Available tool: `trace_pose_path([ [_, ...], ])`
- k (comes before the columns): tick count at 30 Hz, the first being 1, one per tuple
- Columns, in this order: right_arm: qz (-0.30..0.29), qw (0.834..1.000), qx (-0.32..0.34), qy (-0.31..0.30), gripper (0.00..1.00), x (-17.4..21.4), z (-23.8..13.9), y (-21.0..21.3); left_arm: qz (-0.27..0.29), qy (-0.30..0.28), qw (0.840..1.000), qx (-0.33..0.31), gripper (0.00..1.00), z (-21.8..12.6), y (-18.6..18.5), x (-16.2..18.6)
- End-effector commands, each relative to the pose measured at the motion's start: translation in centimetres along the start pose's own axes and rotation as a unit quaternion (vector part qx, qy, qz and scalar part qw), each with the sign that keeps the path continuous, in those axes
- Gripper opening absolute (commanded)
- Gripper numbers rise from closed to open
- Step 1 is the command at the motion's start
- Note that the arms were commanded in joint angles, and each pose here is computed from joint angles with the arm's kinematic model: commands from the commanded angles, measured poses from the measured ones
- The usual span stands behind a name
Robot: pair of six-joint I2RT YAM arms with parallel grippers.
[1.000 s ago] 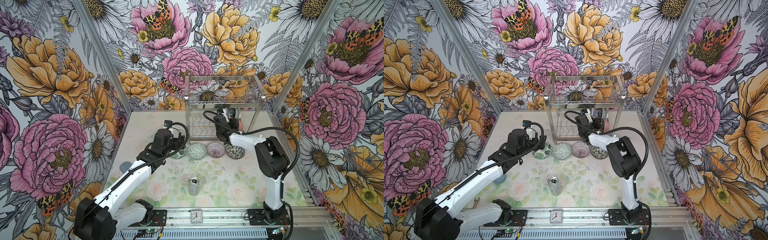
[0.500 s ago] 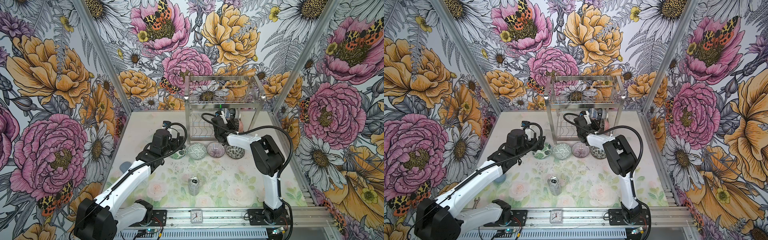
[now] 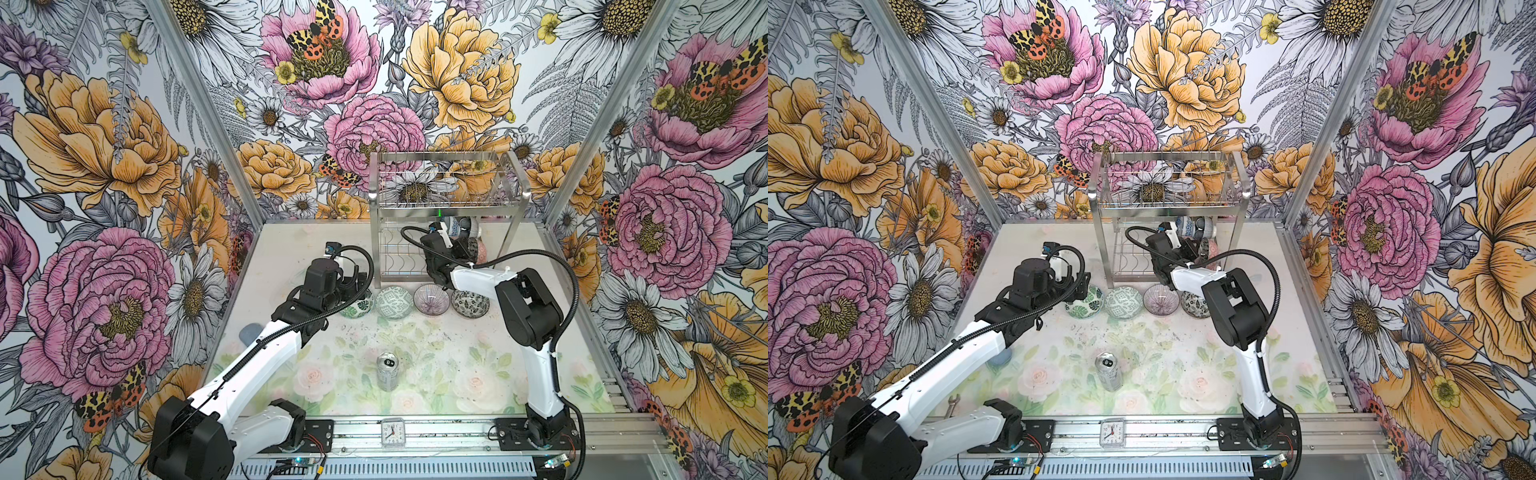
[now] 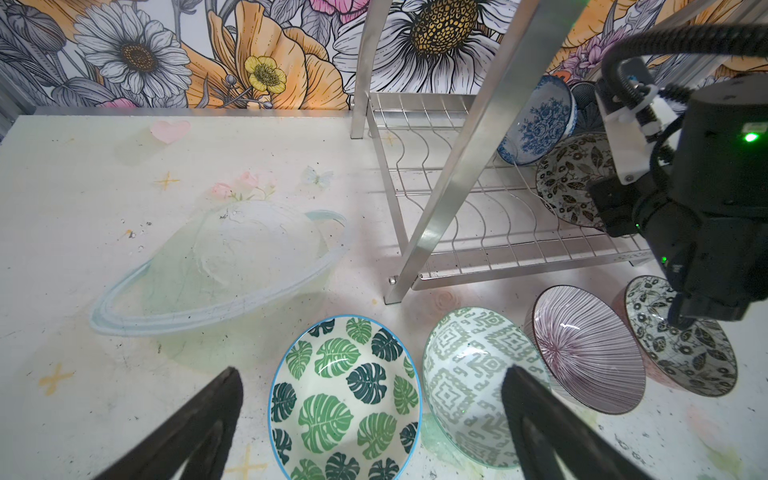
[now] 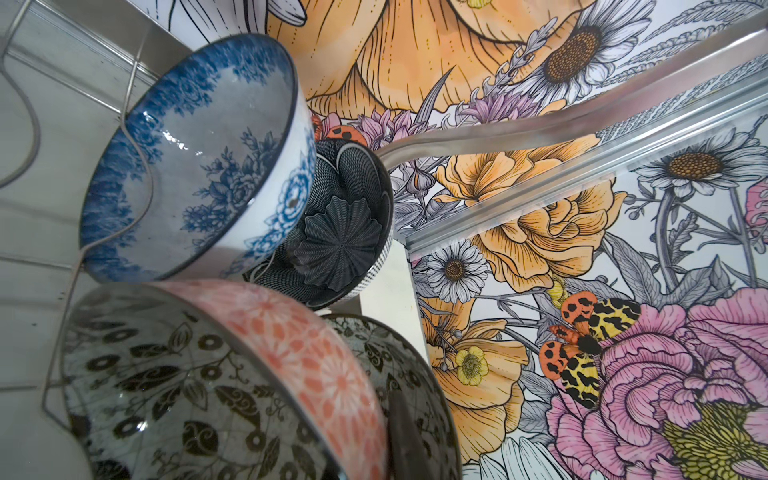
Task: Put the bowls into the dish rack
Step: 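Lower the black-leaf bowl upright into the rack beside the matching bowl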
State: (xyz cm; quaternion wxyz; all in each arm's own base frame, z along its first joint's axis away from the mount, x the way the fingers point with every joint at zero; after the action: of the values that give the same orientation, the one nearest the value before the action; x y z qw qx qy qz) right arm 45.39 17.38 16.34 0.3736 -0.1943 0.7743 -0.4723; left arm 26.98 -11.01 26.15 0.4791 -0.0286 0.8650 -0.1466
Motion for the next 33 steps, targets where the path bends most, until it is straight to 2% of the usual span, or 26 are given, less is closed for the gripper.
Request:
trace_pose_path([
  [1, 0.009, 1.0, -0.016, -0.017, 0.0, -0.8, -0.5, 0.9, -0.004, -0.005, 1.0, 0.008, 0.99, -0.1, 0.2, 0.1],
  [5, 0.018, 0.999, -0.036, -0.022, 0.01, -0.9, -0.7, 1.0, -0.005, -0.004, 1.0, 0.007, 0.99, -0.1, 0.3, 0.2],
  [13, 0.038, 0.997, -0.063, -0.03, 0.14, -0.8, -1.3, 0.8, -0.005, -0.006, 1.0, 0.003, 0.99, -0.4, 0.5, 0.3],
  [25, 0.05, 0.994, -0.088, -0.04, 0.24, -0.7, -2.0, 0.8, -0.01, -0.006, 1.0, 0.005, 0.99, -0.5, 0.7, 0.5],
  [33, 0.066, 0.991, -0.102, -0.047, 0.41, -0.7, -2.6, -0.3, -0.012, -0.009, 1.0, 0.006, 0.99, -0.7, 0.7, 0.2],
])
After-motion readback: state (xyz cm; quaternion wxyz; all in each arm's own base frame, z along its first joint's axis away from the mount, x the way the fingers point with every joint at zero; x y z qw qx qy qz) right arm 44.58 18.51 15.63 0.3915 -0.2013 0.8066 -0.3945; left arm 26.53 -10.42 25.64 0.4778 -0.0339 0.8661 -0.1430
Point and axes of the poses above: each gripper's point midway between its finger pads, its own z axis out along the fingers, its own y axis along the line the jaws close on, x = y × z, the point moved 9 cm from there along -z, back along the fingers, and after that the axes turned 9 degrees about -z, right-handed, at the moved point
